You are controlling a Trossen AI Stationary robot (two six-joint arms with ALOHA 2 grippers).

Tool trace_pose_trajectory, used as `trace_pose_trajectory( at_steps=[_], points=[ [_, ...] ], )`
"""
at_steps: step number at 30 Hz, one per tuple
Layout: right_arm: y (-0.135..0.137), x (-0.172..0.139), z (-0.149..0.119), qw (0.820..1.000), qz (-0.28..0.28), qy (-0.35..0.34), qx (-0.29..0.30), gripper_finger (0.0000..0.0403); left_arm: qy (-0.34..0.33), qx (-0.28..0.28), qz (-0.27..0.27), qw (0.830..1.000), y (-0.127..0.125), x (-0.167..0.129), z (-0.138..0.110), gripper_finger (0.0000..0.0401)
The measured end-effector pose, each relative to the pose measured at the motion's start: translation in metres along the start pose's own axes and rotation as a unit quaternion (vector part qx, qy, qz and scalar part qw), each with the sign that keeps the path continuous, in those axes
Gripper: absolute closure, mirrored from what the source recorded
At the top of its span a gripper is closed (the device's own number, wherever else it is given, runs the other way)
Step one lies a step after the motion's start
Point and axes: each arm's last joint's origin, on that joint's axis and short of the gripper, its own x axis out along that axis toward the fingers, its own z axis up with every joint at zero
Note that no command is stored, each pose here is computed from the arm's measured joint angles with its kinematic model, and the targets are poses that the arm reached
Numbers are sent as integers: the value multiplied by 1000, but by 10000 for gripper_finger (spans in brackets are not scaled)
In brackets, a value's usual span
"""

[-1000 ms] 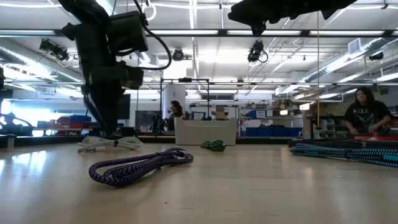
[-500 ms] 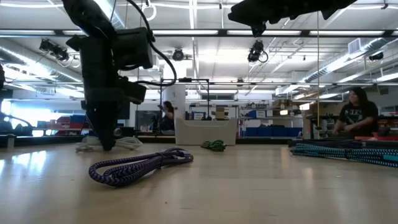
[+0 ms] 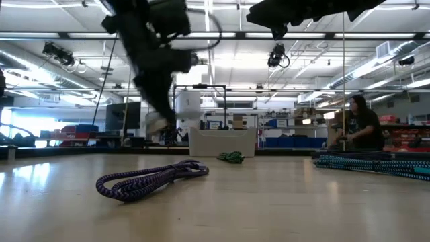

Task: Pick and place USB-C Cables
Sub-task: Put the white charger cable into the gray bin

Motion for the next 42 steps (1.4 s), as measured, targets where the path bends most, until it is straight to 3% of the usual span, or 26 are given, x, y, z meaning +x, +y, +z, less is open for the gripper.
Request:
trace_pose_trajectory(
  at_steps=[10,15,20,24,27,30,42],
  points=[
    [-1,9,-8,1000,2,19,3,292,-138,56,21,989,15,-57,73,369],
    [-2,15,-14,999,3,34,3,292,-170,65,46,982,36,-74,90,372],
    [-2,15,-10,1000,1,15,-1,292,-176,54,91,979,79,-78,95,371],
    [-3,15,-6,1000,-1,-6,-6,292,-185,52,126,973,110,-75,98,371],
    [-3,15,-6,1000,-2,-6,-6,292,-207,44,118,970,125,-70,103,370],
    [-4,14,-6,1000,-4,-4,-5,292,-225,50,104,968,136,-61,107,370],
    [-7,14,-7,1000,-10,-4,-17,292,-189,53,116,974,169,-6,106,370]
  ],
)
